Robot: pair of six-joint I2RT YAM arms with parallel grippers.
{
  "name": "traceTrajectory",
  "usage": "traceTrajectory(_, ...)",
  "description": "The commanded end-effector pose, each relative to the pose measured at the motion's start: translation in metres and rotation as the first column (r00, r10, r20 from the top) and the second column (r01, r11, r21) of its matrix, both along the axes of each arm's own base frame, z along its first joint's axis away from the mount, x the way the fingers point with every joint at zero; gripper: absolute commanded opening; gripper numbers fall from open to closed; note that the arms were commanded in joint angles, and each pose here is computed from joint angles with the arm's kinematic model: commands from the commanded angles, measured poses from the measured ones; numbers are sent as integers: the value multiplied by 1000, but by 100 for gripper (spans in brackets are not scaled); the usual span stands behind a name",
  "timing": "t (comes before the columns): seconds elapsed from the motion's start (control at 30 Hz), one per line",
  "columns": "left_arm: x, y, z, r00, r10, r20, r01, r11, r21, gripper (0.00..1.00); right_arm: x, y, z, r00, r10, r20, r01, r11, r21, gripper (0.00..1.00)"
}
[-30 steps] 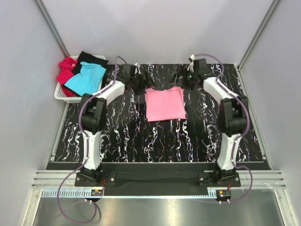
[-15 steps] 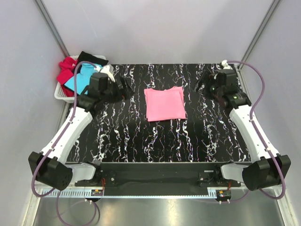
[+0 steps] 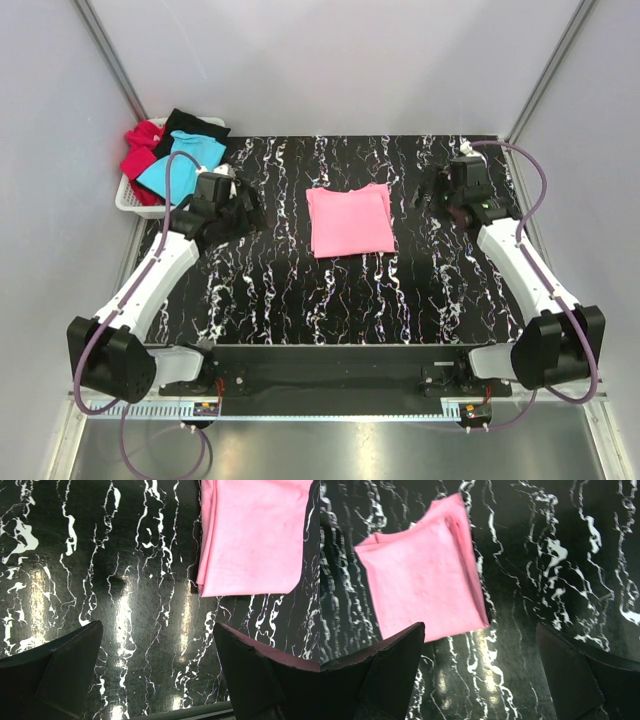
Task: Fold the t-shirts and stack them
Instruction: Fold the tshirt
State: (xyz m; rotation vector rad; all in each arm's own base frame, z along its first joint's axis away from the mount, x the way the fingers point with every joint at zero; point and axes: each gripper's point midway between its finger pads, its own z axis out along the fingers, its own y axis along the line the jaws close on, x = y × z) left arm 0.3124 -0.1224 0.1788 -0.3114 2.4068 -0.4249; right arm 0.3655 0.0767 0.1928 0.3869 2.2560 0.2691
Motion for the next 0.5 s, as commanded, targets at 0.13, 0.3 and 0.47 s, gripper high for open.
traceTrajectory(0.13, 17, 11, 6, 998, 64, 2, -64, 997, -53, 99, 38, 36, -3, 996, 92, -13, -90, 989, 118, 100)
traceTrajectory(0.3, 19, 15, 13, 998, 54, 35, -53, 997, -48, 99, 44, 73, -9, 994, 105, -30, -103, 993, 60, 100)
traceTrajectory(0.47, 21, 27, 15, 994, 91, 61, -90, 996, -15, 99, 49, 121, -2, 984, 174, -36, -170, 981, 98, 100)
